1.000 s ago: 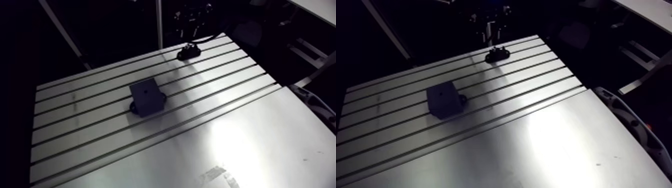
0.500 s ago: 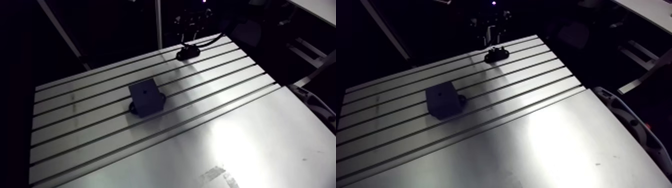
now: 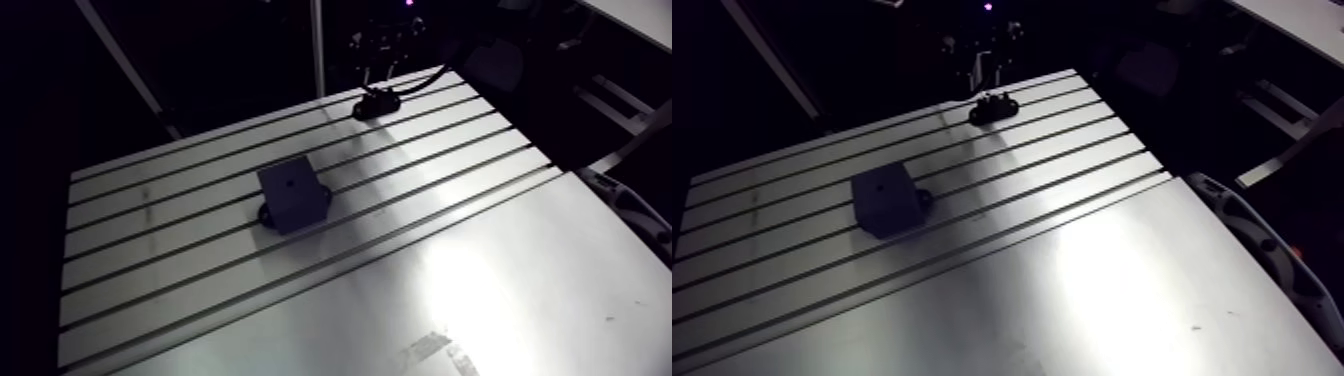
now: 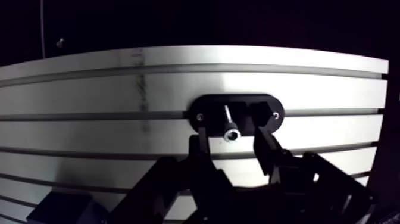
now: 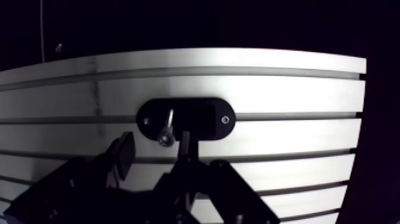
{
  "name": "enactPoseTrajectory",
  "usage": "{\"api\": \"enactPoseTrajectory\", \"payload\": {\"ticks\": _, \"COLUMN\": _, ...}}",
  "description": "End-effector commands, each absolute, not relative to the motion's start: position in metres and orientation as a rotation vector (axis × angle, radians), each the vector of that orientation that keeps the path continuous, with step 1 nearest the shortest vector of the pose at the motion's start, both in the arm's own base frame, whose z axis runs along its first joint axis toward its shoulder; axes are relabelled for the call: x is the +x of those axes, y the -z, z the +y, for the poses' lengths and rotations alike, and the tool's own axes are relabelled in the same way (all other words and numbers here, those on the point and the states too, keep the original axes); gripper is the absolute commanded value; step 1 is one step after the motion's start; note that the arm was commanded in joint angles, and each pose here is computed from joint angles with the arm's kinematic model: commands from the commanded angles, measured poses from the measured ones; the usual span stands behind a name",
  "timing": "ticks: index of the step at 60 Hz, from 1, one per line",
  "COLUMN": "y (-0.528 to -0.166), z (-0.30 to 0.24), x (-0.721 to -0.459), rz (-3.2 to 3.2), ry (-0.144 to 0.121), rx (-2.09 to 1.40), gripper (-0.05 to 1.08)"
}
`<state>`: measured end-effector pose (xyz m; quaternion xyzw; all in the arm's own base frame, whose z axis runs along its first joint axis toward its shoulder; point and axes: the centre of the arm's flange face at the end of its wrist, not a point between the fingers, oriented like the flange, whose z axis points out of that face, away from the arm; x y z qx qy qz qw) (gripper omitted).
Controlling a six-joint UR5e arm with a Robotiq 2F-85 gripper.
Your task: Pick up the M10 bolt and insert it into the hole until fully seated.
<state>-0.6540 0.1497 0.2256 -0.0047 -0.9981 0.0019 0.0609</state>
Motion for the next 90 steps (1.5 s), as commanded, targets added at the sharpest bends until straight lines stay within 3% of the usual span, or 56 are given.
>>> {"api": "enactPoseTrajectory", "payload": {"ticks": 1, "y": -0.220, "z": 0.151, "x": -0.655, "rz": -3.024, "ry": -0.005, "rx": -0.016, "gripper": 0.49}}
{"api": "enactPoseTrajectory", "payload": {"ticks": 90, "y": -0.203, "z": 0.152, "x": -0.656, "rz": -3.043, "ry": -0.010, "rx": -0.017, "gripper": 0.51}}
